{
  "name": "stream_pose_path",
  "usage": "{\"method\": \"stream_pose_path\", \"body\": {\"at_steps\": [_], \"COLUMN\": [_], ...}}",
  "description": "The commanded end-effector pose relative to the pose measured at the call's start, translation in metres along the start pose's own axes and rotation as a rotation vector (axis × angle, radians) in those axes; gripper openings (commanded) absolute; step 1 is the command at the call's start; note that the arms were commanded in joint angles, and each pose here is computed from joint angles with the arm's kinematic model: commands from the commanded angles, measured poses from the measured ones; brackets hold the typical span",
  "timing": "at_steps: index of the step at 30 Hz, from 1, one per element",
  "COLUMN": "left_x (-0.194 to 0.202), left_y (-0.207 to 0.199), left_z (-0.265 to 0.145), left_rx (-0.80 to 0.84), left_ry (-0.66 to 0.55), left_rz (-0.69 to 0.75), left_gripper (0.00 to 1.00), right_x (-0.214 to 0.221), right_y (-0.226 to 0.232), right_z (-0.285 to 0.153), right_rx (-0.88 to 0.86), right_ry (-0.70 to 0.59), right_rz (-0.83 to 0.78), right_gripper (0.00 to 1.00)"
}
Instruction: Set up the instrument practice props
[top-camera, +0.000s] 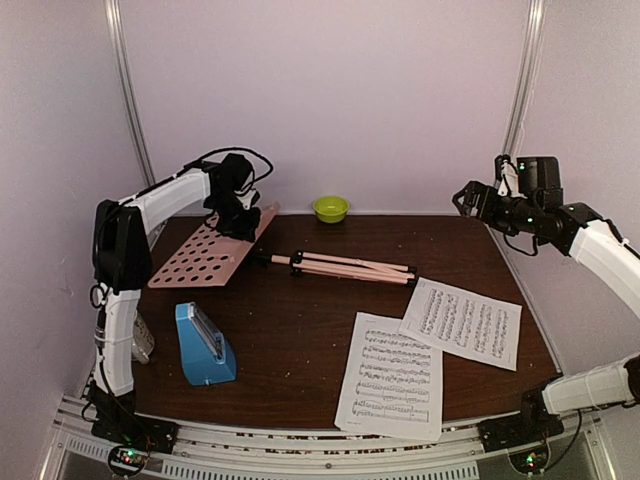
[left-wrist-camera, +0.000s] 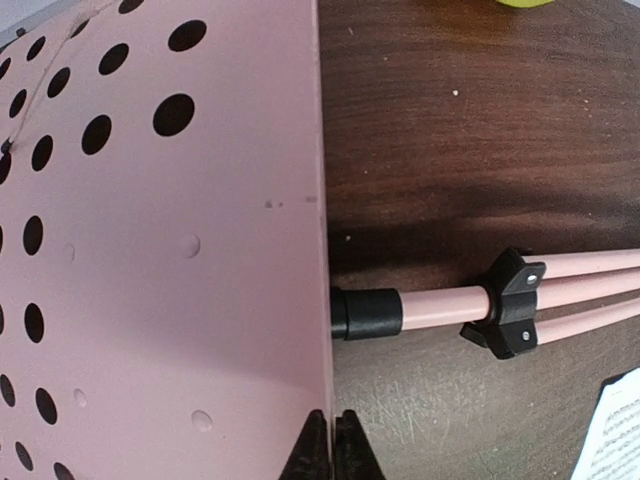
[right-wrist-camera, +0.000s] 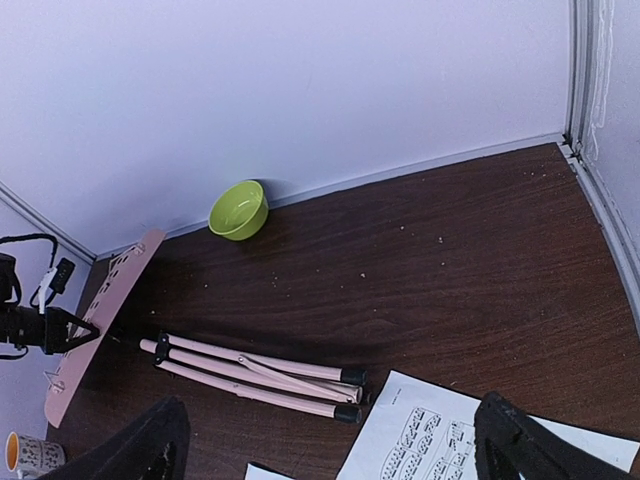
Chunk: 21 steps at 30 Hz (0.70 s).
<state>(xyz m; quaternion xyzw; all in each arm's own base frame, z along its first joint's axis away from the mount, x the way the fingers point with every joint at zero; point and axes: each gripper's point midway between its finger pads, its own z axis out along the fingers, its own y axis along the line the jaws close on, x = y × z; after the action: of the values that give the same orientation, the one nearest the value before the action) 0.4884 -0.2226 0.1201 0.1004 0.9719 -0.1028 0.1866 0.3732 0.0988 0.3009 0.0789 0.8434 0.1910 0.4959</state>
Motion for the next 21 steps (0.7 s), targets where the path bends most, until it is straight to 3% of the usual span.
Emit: {"method": "stream_pose_path", "body": {"at_steps": [1, 10, 17, 21], "left_x": [-0.025, -0.063, -0.099, -0.113], "left_y": [0.008, 0.019, 0.016, 0.007], "left_z": [-0.029, -0.094, -0.165, -0.204], "left_rx": [-0.095, -0.208, -0.245, -0.288], "left_ry": [-0.079, -0.247, -0.477, -0.588], "left_rz": [0.043, 0.069, 0.093, 0.178], "left_gripper": [0.00, 0.00, 0.00, 0.00], "right_x": [-0.003, -0.003, -0.001, -0.003], "right_y": [0.004, 0.008, 0.012, 0.017], "right_z": [0.004, 0.007, 0.005, 0.002], "right_rx": [-0.013, -0.029, -0.051, -0.071], "right_ry": [-0.008, -0.015, -0.025, -0.039], "right_rz": [-0.004, -0.012, -0.014, -0.024], "right_gripper": [1.00, 1.00, 1.00, 1.00]}}
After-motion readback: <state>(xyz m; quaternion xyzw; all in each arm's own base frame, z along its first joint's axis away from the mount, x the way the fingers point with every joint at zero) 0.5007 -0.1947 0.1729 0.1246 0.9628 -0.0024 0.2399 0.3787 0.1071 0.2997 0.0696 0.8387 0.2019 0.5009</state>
